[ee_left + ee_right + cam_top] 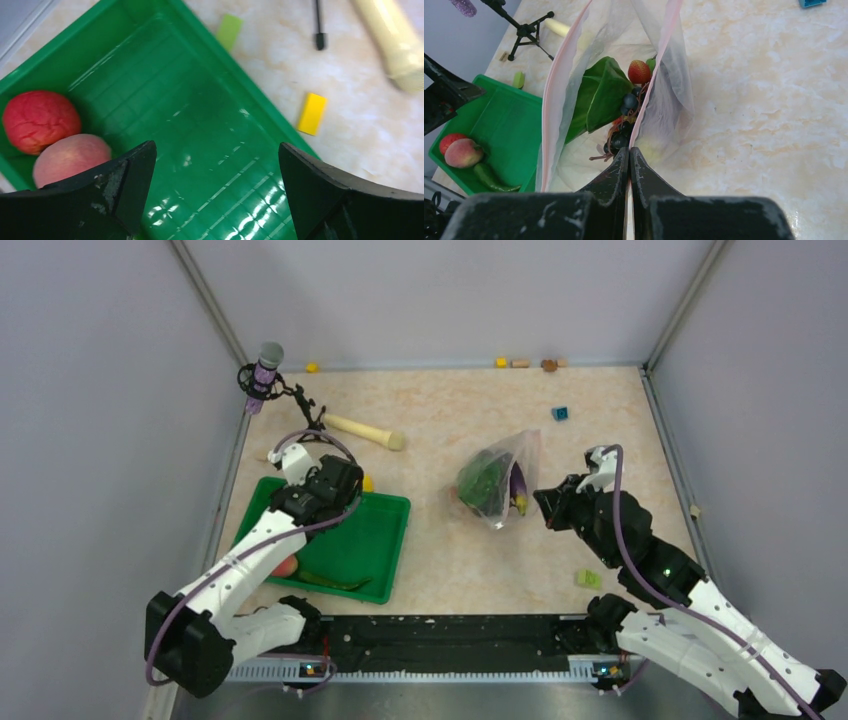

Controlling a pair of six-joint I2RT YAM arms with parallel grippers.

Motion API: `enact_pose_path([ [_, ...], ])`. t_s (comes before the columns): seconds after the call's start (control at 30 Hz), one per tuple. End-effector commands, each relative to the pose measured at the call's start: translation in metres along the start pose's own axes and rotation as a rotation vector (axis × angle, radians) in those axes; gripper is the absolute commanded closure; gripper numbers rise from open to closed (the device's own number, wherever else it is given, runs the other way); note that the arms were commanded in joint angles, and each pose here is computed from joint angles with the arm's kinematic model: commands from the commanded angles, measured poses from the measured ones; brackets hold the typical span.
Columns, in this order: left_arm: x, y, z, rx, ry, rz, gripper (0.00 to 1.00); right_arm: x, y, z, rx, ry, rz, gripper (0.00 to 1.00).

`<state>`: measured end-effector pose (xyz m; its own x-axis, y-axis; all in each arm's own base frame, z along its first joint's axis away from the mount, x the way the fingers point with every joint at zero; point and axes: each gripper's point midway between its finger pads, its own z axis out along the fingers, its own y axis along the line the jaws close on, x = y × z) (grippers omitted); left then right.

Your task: Place the food in the zip-top bag and seal the zipper

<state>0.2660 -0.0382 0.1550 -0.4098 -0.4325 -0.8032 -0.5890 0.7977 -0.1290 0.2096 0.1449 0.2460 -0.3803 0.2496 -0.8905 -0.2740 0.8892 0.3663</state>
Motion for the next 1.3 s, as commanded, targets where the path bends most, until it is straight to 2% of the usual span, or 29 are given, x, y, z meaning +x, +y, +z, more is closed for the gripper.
enact_pose_path([
  [0.0,-0.005,0.031,0.019,-0.149,-0.044,-0.053,0.03,-0.015,0.001,0.0,0.001,-0.056,0.002,1.0],
  [0.23,0.006,0.088,0.04,-0.33,-0.025,-0.219,0.03,-0.014,0.0,0.001,0.007,-0.051,-0.003,1.0],
  [0.43,0.025,0.123,0.051,-0.388,0.02,-0.355,0.03,-0.015,-0.001,0.001,0.014,-0.054,-0.005,1.0],
  [0.57,0.031,0.149,0.045,-0.489,-0.008,-0.433,0.03,-0.014,-0.002,0.002,0.021,-0.053,-0.008,1.0],
  [0.87,0.036,0.151,0.055,-0.507,-0.01,-0.465,0.03,-0.017,-0.006,0.001,0.043,-0.062,-0.01,1.0],
  [1.27,0.055,0.125,0.076,-0.408,0.1,-0.415,0.04,-0.02,-0.01,0.0,0.065,-0.077,-0.007,1.0],
])
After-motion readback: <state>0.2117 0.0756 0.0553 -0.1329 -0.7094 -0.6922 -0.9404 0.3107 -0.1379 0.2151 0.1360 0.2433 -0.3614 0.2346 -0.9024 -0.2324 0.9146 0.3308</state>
